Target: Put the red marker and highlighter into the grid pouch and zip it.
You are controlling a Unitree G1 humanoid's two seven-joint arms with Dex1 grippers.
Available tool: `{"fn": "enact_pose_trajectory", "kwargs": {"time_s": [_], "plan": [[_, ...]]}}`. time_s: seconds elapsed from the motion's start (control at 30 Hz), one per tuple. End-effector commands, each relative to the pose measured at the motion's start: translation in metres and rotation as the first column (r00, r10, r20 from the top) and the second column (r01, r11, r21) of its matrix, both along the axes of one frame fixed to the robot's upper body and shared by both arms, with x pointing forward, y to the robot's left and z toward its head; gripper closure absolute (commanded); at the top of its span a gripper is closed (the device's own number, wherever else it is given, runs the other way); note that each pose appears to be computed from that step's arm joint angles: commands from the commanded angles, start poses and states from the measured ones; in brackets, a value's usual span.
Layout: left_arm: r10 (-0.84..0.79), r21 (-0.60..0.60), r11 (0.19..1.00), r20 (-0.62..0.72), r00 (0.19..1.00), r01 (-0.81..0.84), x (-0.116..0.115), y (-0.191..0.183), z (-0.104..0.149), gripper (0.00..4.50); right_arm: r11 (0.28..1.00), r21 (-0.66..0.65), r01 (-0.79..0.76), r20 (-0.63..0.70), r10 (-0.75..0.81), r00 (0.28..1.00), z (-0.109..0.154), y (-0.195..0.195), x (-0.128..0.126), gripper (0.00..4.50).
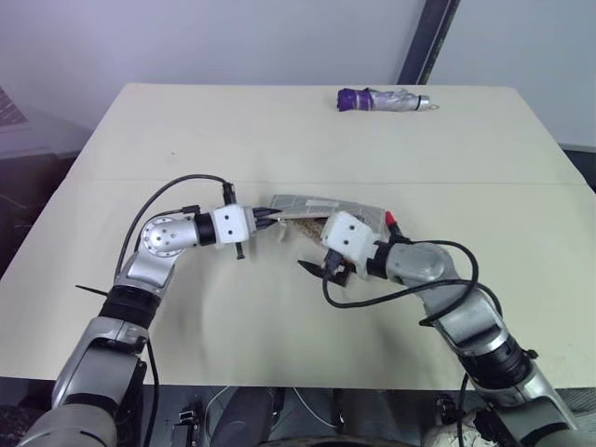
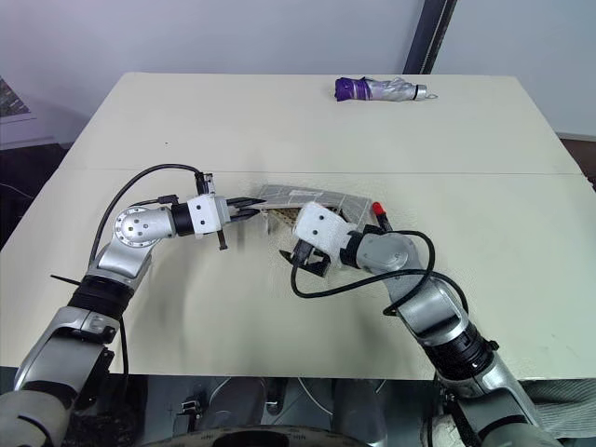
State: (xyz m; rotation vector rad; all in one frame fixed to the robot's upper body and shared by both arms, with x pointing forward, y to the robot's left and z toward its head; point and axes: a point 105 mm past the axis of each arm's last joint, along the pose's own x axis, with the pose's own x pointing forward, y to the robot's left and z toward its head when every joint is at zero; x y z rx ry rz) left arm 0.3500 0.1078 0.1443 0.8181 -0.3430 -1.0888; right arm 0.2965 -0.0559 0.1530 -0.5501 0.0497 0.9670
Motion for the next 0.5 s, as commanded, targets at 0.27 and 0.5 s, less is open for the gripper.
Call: {"fn": "enact_pose_trajectory", "kwargs": {"time_s": [0.27, 0.5], "plan": [[0.073, 0.008, 0.997, 0.084, 0.994, -0.074, 0.008, 0.018, 0.012, 4.5, 0.995, 0.097, 0.028, -0.086, -0.019, 0.996, 0.015, -0.032, -0.022, 0.05], [0.122, 0.035, 0.991, 0.11, 0.986, -0.126, 0.014, 0.031, 0.016, 4.5, 0.929, 0.348, 0.129, -0.151, -0.08, 0.985, 0.045, -0.047, -0.019, 0.05]]}}
